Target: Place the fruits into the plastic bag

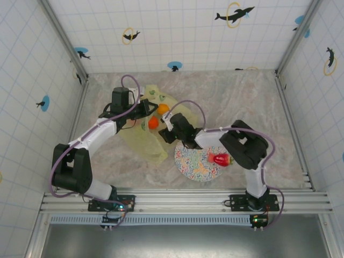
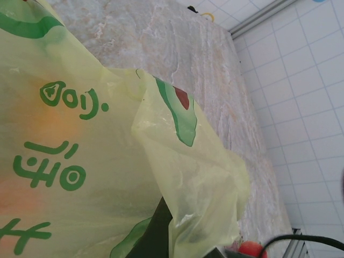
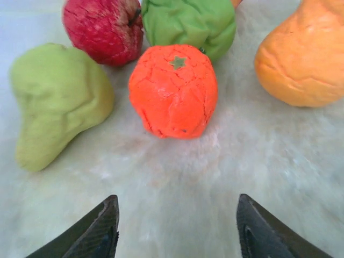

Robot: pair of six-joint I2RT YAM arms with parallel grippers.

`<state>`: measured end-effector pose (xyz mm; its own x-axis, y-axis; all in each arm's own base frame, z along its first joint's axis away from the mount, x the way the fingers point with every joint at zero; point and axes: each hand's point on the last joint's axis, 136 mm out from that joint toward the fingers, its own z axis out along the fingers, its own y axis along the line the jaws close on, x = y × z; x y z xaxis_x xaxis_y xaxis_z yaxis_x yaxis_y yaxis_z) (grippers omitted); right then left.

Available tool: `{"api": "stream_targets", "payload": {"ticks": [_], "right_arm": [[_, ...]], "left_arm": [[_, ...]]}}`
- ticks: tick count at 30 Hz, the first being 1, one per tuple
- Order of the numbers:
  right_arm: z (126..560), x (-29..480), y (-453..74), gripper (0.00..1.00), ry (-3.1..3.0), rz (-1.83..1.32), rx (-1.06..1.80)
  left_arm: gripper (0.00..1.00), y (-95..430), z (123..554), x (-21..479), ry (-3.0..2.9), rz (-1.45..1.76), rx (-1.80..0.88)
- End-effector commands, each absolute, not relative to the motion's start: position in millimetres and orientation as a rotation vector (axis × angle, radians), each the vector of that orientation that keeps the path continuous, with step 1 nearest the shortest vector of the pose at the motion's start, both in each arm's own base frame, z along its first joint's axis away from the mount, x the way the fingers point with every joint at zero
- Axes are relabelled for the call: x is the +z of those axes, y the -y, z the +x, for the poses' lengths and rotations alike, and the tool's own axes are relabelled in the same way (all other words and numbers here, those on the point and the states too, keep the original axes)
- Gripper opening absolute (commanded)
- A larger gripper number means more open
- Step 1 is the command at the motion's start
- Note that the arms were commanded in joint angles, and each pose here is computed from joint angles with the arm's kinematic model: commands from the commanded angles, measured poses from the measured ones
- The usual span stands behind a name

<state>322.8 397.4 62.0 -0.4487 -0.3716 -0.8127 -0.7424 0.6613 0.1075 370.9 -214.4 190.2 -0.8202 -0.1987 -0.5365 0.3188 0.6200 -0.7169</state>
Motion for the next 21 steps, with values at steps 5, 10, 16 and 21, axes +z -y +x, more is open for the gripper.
{"api": "stream_targets", "payload": {"ticks": [5,10,16,21], "right_arm": [[279.6,95.0,-350.8,0.64,-2.11,-0.94,0.559],[243.2,97.4,-294.0,0.7,-2.281,-0.982,0.43],[218.1,105.0,-230.1,0.79,-2.489,-0.944,0.188],[207.8,106.8,-197.8,0.85,-2.629,-0.805,0.138]], "left_arm": [[0.0,214.1,366.7,199.1,-2.229,0.12,-1.158],[0.0,214.6,367.1,198.9,-2.231,0.119,-1.159],[0.0,214.3,367.7,198.6,-2.231,0.115,-1.159],[0.0,214.0,368.0,196.3,-2.237,0.111,-1.159]]}}
